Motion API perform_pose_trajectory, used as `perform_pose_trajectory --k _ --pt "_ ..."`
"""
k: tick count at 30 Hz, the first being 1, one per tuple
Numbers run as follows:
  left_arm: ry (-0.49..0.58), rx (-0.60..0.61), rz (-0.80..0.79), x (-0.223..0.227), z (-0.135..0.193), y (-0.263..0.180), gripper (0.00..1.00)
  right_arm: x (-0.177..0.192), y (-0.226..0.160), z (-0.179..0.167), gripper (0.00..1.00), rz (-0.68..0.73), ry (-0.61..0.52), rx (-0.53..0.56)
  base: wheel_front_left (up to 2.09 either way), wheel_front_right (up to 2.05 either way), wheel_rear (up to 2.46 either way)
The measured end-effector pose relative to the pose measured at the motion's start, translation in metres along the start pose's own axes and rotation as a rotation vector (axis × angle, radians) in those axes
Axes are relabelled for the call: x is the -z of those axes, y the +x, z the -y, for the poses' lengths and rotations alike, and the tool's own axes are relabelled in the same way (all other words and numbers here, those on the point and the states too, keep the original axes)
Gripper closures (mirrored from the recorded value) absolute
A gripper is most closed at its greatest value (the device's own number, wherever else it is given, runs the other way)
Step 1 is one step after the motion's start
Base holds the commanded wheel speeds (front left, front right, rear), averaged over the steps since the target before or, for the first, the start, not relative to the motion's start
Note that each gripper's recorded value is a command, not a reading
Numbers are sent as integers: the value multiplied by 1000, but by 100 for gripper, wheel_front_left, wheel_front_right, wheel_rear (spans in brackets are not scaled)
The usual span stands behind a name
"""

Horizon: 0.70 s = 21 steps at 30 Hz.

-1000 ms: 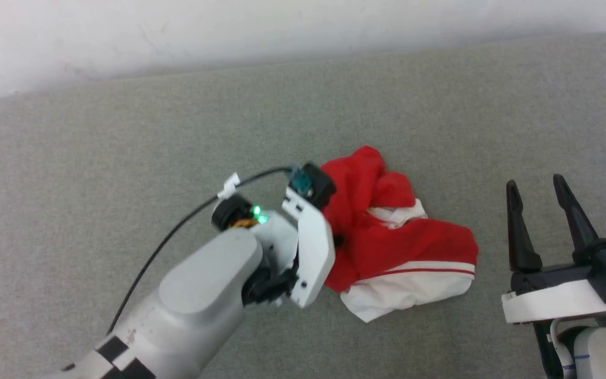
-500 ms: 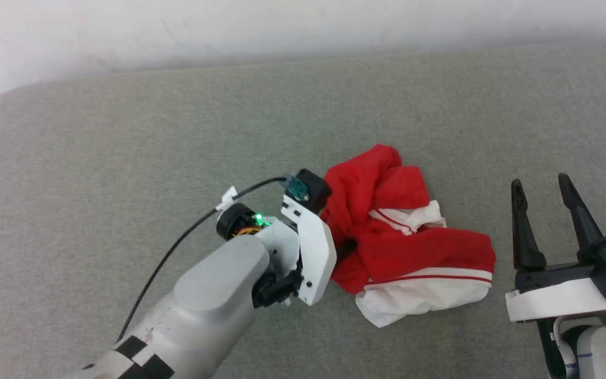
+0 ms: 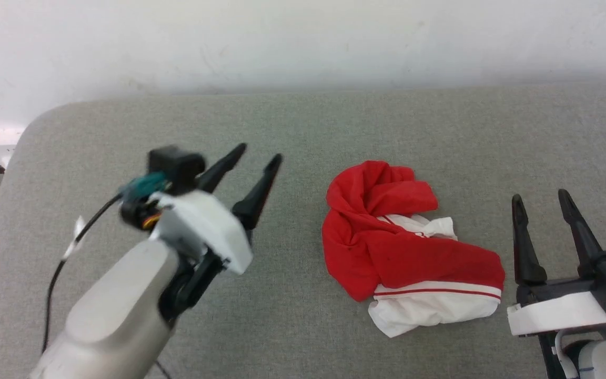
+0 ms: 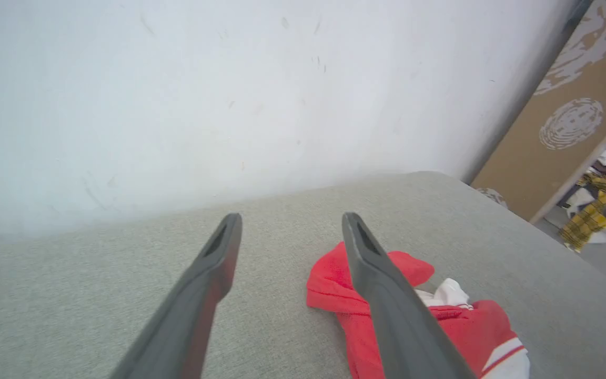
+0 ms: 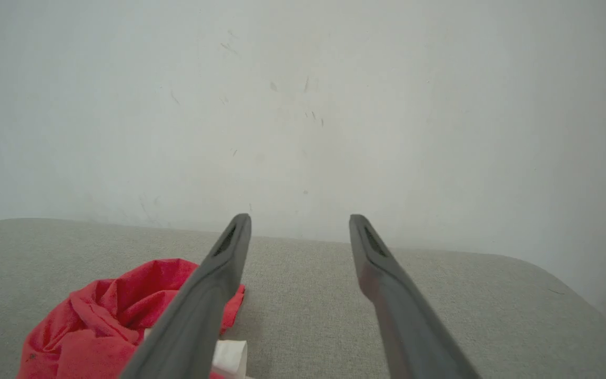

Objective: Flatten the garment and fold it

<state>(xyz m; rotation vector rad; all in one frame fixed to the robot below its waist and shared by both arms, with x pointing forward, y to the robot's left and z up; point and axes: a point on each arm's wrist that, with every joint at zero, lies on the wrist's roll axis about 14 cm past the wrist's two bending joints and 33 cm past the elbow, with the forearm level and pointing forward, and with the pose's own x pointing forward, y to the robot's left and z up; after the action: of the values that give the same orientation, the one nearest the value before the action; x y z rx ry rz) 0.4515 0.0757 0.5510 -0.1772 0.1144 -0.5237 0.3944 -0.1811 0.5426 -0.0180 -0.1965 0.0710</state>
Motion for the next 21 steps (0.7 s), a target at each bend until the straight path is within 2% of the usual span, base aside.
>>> perform_pose_trajectory --k 6,13,21 --pt "11 -165 171 -6 -21 -49 0 0 -8 3 0 -5 2 10 0 0 0" --pt "21 -341 268 -4 -30 -99 0 4 -17 5 0 -24 2 18 0 0 0" --pt "-8 -481 238 31 -27 -142 0 18 -30 3 0 -74 22 19 0 0 0"
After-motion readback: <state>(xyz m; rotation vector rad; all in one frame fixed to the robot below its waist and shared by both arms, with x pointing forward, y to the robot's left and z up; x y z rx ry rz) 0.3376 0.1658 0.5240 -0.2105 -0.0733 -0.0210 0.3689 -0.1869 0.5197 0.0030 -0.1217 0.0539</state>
